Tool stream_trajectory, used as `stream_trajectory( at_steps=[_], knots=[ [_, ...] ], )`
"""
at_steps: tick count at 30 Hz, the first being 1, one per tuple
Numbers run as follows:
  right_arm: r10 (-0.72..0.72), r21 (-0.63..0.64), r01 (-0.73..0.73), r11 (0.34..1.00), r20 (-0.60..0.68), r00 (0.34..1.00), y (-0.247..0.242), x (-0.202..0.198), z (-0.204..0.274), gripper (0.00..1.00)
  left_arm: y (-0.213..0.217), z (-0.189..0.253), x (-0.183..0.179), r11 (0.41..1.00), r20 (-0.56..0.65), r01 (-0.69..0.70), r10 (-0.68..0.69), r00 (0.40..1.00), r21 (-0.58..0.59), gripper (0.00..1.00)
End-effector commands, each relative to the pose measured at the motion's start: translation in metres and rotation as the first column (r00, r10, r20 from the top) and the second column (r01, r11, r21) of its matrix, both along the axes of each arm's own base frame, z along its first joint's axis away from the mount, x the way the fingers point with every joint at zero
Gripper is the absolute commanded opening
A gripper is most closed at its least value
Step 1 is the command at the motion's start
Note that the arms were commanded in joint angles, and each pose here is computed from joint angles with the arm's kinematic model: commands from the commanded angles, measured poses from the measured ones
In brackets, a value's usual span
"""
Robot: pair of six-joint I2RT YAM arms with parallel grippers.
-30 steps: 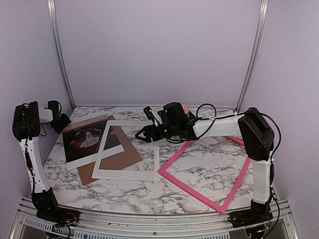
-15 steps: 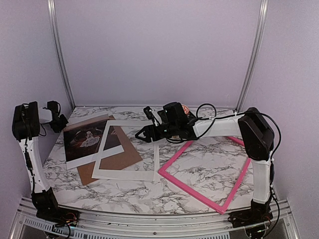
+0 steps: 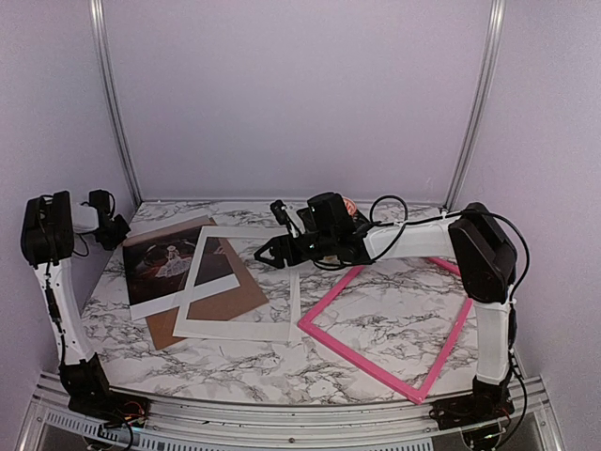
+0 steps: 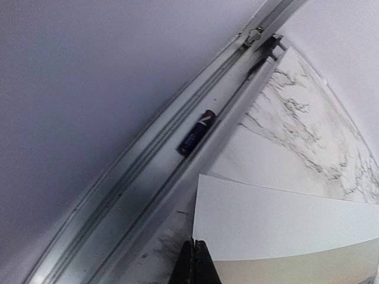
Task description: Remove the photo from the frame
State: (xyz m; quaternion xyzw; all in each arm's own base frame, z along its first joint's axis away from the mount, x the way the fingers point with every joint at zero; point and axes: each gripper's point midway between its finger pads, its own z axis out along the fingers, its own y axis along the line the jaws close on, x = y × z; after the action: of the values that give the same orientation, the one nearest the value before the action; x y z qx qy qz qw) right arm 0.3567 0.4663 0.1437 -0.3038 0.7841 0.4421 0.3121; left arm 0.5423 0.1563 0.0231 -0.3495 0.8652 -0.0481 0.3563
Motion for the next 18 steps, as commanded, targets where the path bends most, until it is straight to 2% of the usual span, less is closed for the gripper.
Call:
stream_trajectory(
  at_steps=[1,9,18],
  knots=[
    [0.016,0.024,-0.016,1.000,0.014,1.000,0.007,0.000,0.001,0.67,-0.016,0.056,0.006,0.999,0.125,0.018,-0.012,0.992,-0.043,0.00],
    [0.012,0.030,-0.012,0.999,0.021,1.000,0.006,0.000,0.006,0.67,-0.012,0.101,-0.012,0.999,0.194,-0.007,-0.004,0.981,0.054,0.00],
    [-0.003,0.033,0.002,0.999,0.035,0.999,0.003,0.000,0.015,0.68,-0.030,0.209,-0.036,0.976,0.364,-0.002,-0.080,0.928,0.219,0.00]
  ],
)
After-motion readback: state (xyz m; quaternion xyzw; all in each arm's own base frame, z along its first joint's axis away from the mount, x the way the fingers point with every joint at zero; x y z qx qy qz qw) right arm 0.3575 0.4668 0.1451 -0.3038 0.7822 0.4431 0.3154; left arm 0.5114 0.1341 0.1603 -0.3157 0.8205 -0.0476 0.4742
